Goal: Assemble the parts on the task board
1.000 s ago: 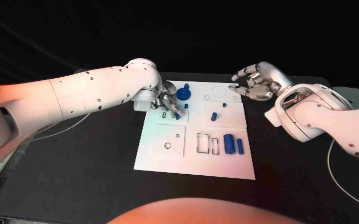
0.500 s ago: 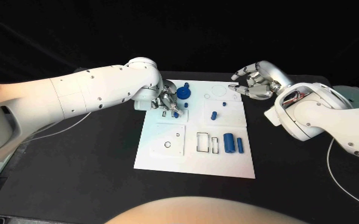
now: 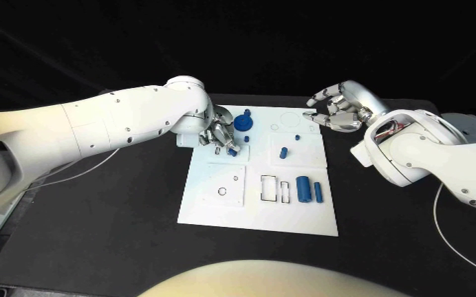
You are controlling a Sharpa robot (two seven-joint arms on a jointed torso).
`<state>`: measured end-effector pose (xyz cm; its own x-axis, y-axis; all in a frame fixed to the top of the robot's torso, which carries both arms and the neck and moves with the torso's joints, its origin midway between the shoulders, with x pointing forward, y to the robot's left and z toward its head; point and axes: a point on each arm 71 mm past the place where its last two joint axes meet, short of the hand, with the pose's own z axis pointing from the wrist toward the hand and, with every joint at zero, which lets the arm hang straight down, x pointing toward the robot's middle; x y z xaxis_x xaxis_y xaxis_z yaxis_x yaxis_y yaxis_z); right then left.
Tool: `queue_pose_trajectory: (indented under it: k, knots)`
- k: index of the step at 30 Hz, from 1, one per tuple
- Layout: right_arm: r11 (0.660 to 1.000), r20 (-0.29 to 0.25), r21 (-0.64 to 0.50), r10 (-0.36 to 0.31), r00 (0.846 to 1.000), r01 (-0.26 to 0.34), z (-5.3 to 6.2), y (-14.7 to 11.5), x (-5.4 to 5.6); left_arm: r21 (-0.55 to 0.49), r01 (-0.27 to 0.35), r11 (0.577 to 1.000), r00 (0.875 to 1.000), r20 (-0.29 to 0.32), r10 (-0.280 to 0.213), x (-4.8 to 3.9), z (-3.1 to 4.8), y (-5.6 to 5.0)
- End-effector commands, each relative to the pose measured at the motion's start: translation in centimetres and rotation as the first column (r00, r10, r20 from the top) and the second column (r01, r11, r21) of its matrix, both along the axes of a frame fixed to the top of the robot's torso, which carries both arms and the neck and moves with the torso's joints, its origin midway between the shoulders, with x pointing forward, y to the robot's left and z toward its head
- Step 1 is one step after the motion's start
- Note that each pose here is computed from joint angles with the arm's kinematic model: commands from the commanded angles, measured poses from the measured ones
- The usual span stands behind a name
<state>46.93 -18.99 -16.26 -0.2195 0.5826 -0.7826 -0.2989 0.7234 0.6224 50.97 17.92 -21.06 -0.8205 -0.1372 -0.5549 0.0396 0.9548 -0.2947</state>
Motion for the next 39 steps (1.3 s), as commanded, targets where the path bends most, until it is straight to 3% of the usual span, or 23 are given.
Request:
queue_pose_trajectory:
  k: [1, 10, 16, 23, 39]
  knots:
    - [1.0, -0.005, -0.011, 0.009, 1.0, -0.009, -0.1, 0.0, -0.1, -0.059, -0.029, 0.998, 1.0, 0.0, 0.029, -0.16, 0.27, -0.1]
    - [1.0, -0.006, -0.013, 0.008, 1.0, -0.008, -0.1, -0.1, 0.0, -0.086, -0.063, 0.994, 0.997, 0.043, 0.067, -0.46, 0.79, 0.6]
    - [1.0, -0.006, -0.013, 0.008, 1.0, -0.008, -0.1, -0.1, 0.0, -0.073, -0.058, 0.996, 0.994, 0.093, 0.065, -0.62, 0.92, 0.6]
    - [1.0, -0.007, -0.013, 0.007, 1.0, -0.007, -0.2, -0.1, 0.0, -0.045, -0.047, 0.998, 0.984, 0.171, 0.054, -0.92, 0.52, 0.3]
    - [1.0, -0.009, -0.013, 0.007, 1.0, -0.007, -0.3, -0.1, -0.1, 0.001, -0.021, 1.0, 0.983, 0.184, 0.02, -1.4, -0.43, 0.2]
